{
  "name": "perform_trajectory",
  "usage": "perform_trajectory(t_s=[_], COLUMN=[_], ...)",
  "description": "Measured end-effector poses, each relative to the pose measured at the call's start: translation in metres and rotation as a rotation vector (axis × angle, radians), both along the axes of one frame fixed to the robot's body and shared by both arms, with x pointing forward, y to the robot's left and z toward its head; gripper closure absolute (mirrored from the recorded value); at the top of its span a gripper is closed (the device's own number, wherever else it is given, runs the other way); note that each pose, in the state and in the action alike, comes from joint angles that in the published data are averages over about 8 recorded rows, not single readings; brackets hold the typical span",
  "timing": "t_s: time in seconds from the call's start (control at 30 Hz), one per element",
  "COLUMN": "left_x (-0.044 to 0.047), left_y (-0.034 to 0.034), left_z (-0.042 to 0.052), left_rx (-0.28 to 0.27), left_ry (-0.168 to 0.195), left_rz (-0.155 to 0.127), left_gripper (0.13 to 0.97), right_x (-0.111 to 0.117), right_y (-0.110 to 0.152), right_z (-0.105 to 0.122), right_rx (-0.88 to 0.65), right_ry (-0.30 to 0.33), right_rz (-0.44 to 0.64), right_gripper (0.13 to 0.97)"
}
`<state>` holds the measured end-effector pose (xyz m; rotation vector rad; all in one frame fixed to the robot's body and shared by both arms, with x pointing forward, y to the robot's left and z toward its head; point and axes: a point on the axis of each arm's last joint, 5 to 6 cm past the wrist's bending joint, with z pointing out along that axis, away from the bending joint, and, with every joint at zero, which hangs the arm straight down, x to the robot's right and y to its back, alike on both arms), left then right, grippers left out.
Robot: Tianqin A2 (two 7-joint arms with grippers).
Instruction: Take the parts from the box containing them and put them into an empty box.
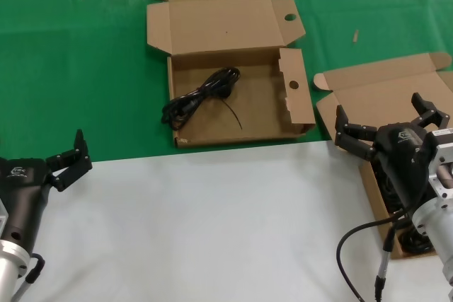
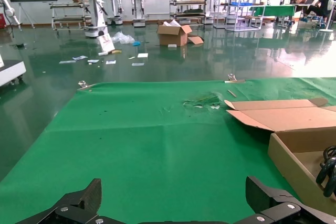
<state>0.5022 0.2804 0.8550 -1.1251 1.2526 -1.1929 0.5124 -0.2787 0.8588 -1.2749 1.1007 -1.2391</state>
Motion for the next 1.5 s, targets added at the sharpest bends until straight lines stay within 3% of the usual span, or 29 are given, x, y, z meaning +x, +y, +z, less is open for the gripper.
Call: perform_trajectory(t_s=[1.5], left_x=[0.0], left_y=[0.0], left_z=[0.0], left_rx=[0.0], left_ry=[0.0], left_rz=[0.0], left_gripper=[0.132], right_x=[0.0], right_y=[0.0], right_z=[0.0], right_rx=[0.0], right_ry=[0.0], right_rz=[0.0], right_gripper=[0.13])
